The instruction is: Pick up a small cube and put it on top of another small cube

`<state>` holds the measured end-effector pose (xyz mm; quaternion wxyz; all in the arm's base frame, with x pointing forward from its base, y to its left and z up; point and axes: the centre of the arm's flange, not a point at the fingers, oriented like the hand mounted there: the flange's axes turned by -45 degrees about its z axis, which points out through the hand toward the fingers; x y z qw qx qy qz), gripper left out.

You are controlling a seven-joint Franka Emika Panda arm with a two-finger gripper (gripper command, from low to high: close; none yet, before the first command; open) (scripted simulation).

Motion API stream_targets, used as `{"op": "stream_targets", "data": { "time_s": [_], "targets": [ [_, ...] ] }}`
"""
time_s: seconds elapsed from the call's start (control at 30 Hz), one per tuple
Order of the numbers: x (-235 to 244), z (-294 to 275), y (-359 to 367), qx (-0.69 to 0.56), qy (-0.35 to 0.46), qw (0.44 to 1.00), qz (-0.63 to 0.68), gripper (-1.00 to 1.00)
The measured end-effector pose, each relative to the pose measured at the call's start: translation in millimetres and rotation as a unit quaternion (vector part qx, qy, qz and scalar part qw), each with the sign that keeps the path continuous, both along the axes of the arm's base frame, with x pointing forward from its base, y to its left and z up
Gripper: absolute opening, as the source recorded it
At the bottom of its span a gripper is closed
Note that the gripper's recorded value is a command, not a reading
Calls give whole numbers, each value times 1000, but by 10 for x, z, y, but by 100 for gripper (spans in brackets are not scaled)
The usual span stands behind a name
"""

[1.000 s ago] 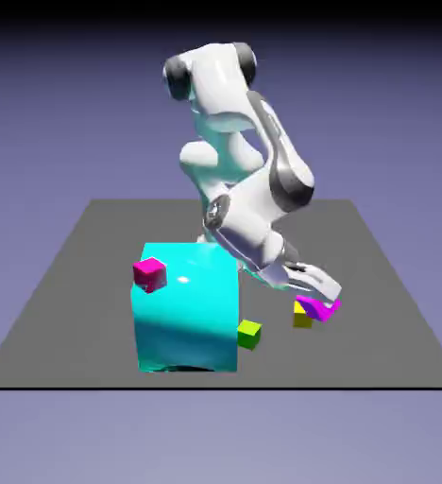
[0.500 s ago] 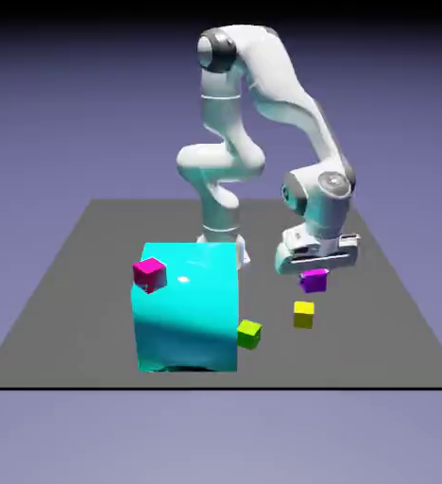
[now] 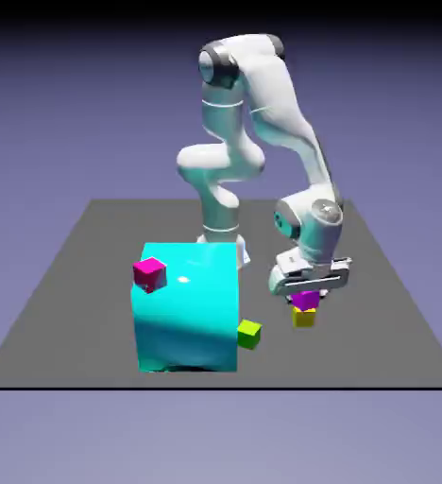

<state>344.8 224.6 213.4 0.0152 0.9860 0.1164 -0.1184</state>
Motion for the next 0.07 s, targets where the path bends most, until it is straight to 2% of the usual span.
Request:
{"op": "stream_targets", "data": {
  "time_s": [0.07],
  "targets": [
    [24,262,15,1,1,1000,1,100]
  ]
}}
